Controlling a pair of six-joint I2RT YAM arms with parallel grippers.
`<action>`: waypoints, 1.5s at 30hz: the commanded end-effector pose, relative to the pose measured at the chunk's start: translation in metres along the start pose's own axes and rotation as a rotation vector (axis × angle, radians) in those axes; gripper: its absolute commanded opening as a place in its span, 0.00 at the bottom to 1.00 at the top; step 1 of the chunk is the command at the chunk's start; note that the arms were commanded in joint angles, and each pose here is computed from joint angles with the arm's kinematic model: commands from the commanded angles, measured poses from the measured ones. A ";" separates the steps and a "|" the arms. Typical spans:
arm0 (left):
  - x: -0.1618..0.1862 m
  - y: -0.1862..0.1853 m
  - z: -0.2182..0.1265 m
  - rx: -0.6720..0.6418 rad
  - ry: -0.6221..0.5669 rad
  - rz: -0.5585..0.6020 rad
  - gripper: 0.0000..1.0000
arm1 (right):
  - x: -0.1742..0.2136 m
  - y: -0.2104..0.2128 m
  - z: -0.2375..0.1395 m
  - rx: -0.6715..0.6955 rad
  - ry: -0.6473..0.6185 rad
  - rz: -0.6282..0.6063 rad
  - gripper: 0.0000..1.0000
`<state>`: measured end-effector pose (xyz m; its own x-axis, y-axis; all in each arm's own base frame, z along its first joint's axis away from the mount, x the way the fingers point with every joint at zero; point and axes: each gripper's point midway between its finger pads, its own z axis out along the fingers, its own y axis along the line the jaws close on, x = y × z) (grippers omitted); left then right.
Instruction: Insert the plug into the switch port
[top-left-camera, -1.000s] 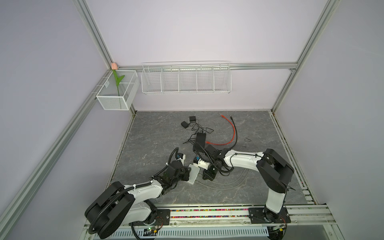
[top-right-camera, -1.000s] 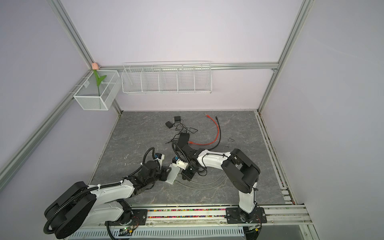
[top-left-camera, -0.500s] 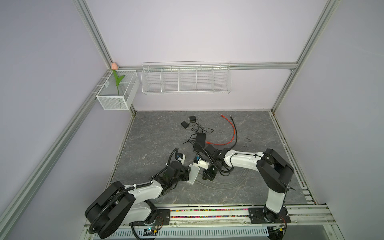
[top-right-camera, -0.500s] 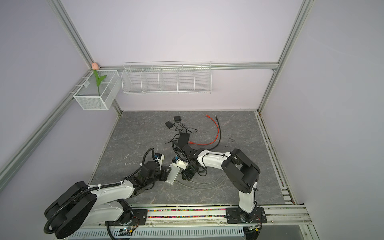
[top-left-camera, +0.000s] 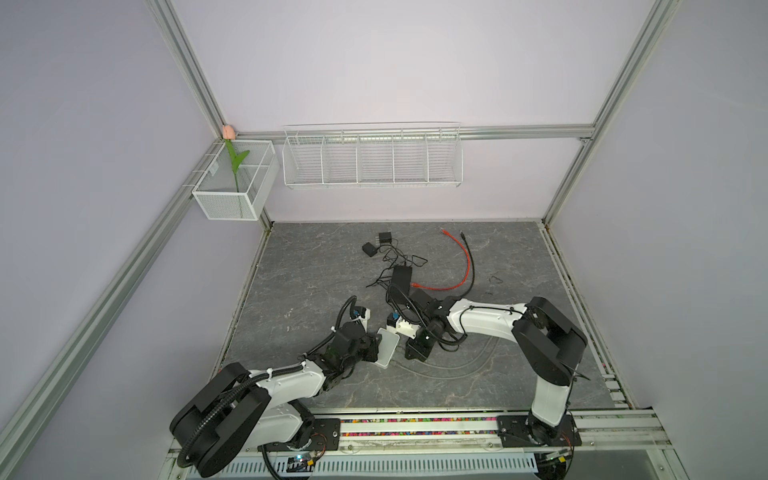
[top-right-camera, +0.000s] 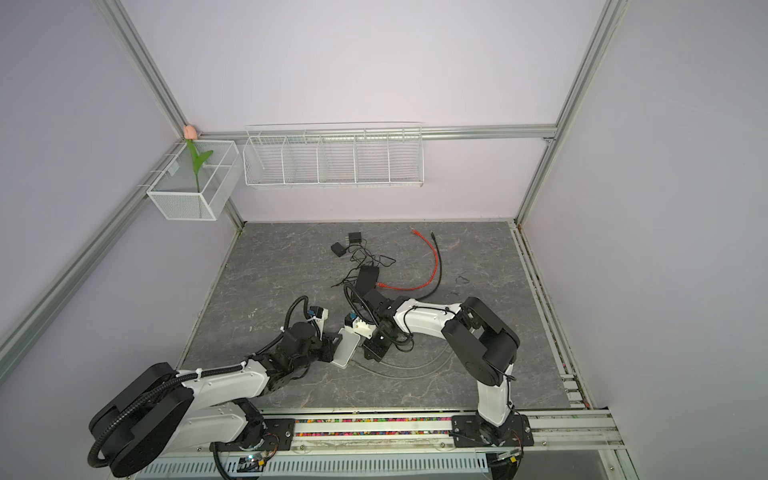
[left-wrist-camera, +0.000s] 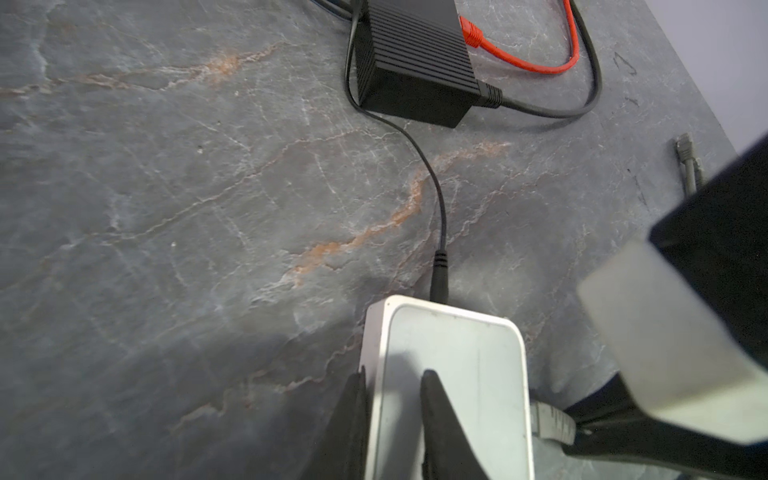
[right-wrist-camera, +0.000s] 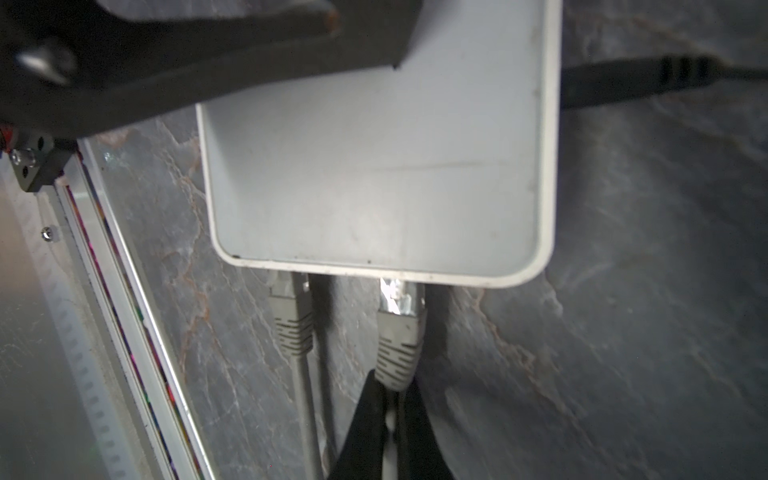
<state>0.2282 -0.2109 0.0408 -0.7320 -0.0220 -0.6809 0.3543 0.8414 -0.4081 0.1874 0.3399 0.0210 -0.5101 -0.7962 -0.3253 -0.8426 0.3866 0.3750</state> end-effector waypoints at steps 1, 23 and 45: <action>0.044 -0.067 -0.017 0.317 0.206 0.031 0.20 | -0.126 -0.002 -0.030 0.093 -0.476 -0.274 0.10; 0.028 -0.050 -0.016 0.195 0.153 0.026 0.20 | -0.088 -0.036 -0.025 0.281 -0.332 -0.241 0.16; 0.009 -0.021 -0.019 0.079 0.085 -0.025 0.22 | -0.069 -0.029 -0.030 0.259 -0.300 -0.224 0.24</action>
<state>0.1994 -0.2070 0.0385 -0.7960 0.0168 -0.6051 0.3483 0.8302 -0.4352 0.2572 0.3462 0.0269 -0.3637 -0.7759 -0.5154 -0.9124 0.4083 0.0291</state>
